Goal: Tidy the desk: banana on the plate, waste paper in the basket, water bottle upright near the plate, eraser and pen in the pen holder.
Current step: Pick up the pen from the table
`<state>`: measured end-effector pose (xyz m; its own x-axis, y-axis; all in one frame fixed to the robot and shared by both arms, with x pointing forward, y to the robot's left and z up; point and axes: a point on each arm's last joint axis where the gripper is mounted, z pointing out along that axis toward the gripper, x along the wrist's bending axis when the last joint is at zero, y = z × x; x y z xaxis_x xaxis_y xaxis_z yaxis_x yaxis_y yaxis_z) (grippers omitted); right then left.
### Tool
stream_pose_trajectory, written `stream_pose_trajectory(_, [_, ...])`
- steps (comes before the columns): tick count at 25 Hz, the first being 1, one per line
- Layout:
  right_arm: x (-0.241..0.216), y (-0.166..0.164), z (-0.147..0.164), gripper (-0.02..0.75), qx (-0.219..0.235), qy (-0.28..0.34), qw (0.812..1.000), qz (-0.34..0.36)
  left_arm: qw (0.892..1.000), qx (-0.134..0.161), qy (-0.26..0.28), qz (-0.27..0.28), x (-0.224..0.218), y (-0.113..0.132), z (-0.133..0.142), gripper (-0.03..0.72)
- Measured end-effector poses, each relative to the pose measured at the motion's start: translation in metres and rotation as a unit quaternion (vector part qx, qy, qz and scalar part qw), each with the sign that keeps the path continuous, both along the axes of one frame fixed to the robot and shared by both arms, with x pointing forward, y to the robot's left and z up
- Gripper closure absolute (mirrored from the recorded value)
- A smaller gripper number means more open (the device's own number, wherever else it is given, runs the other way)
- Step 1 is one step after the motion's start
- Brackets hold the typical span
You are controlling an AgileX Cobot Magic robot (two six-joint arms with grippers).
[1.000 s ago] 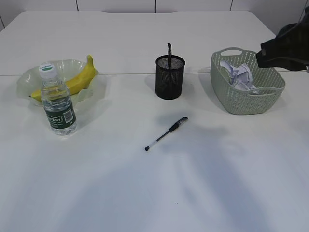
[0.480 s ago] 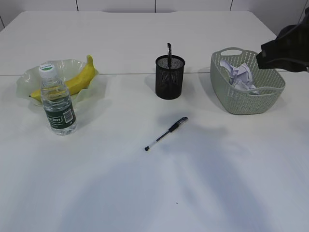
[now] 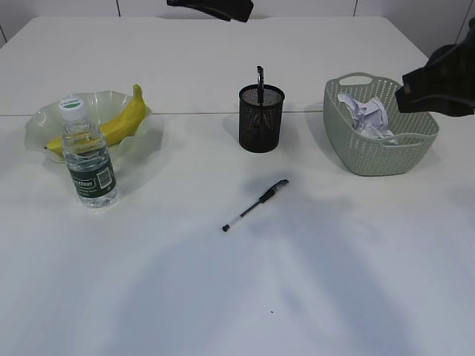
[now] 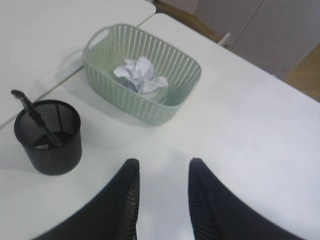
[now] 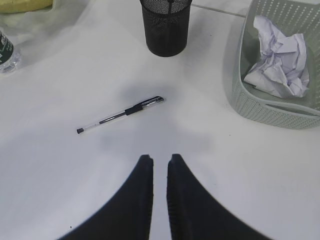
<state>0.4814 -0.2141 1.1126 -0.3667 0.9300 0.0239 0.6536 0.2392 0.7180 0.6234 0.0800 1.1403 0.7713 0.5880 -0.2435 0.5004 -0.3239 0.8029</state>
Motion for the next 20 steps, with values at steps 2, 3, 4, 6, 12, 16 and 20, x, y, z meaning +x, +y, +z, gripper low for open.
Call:
stream_pose_trajectory(2, [0.000,0.000,0.000,0.668,0.000,0.000,1.000,0.000,1.000,0.010,0.009,0.002,0.001,-0.003,-0.006,0.443])
stream_pose_trajectory(3, [0.000,0.000,0.000,0.668,0.001,-0.002,1.000,0.000,1.000,0.011,0.014,0.001,0.000,-0.003,-0.007,0.443])
stream_pose_trajectory(4, [0.001,0.000,0.001,0.668,0.004,-0.006,1.000,-0.001,1.000,0.011,0.016,0.000,0.000,-0.003,-0.007,0.443])
stream_pose_trajectory(6, [0.002,0.002,0.002,0.668,0.018,-0.012,1.000,-0.004,1.000,0.011,0.019,-0.001,-0.002,-0.002,-0.005,0.443])
stream_pose_trajectory(12, [0.021,0.019,-0.006,0.668,0.099,0.054,0.994,-0.018,1.000,-0.006,-0.019,-0.006,-0.026,0.008,0.036,0.444])
stream_pose_trajectory(16, [0.041,0.029,-0.005,0.668,0.107,0.089,0.990,-0.017,0.999,-0.011,-0.048,-0.004,-0.040,0.017,0.058,0.446])
stream_pose_trajectory(20, [0.047,0.028,0.000,0.668,0.110,0.088,0.989,-0.039,0.999,0.021,-0.048,0.001,-0.032,0.018,0.046,0.447])
